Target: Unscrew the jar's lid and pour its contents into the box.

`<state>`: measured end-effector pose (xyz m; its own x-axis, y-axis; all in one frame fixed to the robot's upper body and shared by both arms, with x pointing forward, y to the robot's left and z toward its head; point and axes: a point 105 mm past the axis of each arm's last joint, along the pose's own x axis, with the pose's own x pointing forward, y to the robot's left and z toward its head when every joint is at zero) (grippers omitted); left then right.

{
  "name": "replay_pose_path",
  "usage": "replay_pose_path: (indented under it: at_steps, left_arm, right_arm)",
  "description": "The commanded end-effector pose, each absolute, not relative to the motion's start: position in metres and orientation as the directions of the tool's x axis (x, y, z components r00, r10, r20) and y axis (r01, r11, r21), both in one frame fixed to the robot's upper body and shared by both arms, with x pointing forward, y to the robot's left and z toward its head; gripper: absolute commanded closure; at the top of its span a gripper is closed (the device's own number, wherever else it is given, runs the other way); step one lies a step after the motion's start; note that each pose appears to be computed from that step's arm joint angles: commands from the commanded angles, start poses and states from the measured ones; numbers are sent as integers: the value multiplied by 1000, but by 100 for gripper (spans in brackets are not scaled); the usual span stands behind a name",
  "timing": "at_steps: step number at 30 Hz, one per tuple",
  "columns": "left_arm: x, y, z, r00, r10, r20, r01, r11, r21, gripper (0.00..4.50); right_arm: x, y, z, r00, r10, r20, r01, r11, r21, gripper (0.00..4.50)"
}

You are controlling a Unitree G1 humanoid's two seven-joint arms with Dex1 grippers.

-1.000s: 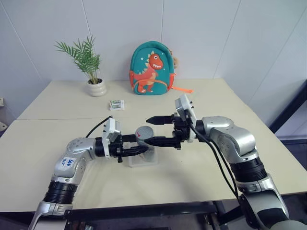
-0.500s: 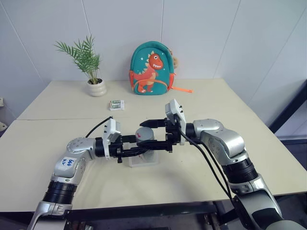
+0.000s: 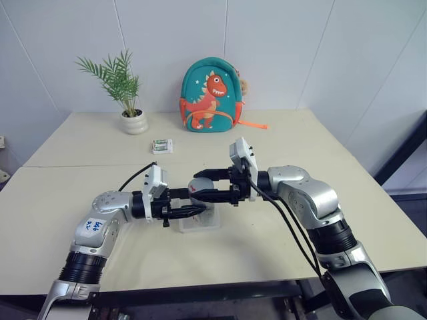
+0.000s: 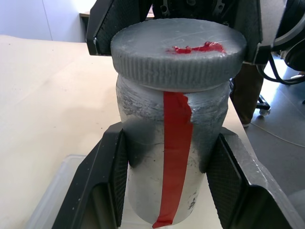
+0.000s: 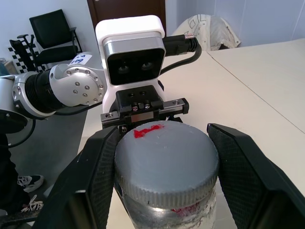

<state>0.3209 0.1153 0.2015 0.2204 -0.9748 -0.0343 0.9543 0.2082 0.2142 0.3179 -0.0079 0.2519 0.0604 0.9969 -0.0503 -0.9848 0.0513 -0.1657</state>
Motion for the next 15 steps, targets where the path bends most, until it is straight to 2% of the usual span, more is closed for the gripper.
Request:
replay_pose_path:
  at_steps: [1, 9, 14, 15]
  left_arm:
    - [316, 117, 211, 218, -976, -21, 945, 205, 256, 254]
    - [316, 116, 210, 217, -976, -20, 945, 205, 254, 254]
    - [315, 115, 211, 213, -977, -16, 946, 202, 254, 254]
    - [315, 115, 212, 214, -977, -13, 945, 203, 256, 254]
  right_arm:
    - [310, -5, 270, 23, 1000, -3, -978, 22, -207, 160]
    - [303, -12, 316, -13, 976, 219, -997, 5, -83, 160]
    - [317, -32, 319, 113, 969, 220, -983, 141, -116, 160]
    - [326, -42, 314, 175, 963, 205, -970, 205, -133, 160]
